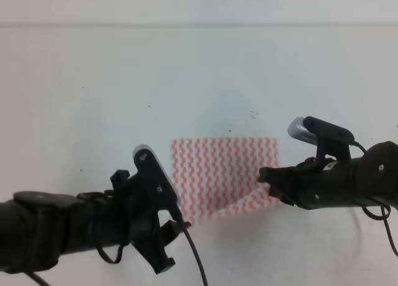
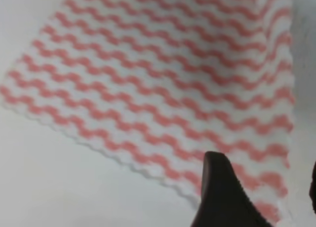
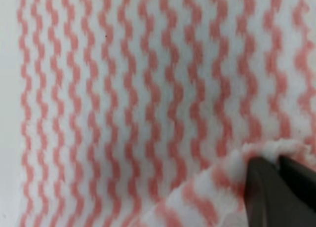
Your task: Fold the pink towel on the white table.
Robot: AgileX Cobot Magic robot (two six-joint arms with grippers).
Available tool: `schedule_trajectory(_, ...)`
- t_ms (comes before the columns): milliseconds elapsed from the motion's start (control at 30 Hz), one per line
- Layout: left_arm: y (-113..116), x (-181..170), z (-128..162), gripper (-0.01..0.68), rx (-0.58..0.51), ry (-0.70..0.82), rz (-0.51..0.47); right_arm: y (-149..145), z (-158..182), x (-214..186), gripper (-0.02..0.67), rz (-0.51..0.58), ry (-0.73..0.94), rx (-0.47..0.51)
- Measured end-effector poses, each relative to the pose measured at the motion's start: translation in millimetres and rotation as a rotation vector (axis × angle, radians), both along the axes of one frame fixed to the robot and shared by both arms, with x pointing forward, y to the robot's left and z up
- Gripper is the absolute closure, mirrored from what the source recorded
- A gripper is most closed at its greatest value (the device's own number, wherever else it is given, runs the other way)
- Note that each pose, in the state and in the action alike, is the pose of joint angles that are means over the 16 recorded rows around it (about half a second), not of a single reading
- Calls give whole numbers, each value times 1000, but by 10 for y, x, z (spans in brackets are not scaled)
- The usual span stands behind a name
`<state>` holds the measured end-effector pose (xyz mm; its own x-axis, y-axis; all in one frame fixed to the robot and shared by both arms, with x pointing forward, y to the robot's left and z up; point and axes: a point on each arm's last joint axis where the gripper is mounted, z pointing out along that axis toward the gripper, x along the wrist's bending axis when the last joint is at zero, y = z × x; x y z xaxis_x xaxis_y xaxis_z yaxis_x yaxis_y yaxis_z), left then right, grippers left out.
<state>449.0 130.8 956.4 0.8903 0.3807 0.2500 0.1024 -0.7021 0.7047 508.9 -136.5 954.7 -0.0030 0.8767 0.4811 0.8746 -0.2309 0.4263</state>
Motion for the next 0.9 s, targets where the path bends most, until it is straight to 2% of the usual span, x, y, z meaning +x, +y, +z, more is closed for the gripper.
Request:
schedule_trajectory(300,-14,43,-246,317,102,14,-59,1,-20,2,665,11,0,-10)
schedule_trajectory(567,-13,74,-388,319,178,3,-109,3,-34,3,665,17,1,-16)
schedule_trajectory(900,-8,108,-474,345,222,8,-108,3,-38,3,665,19,2,-17)
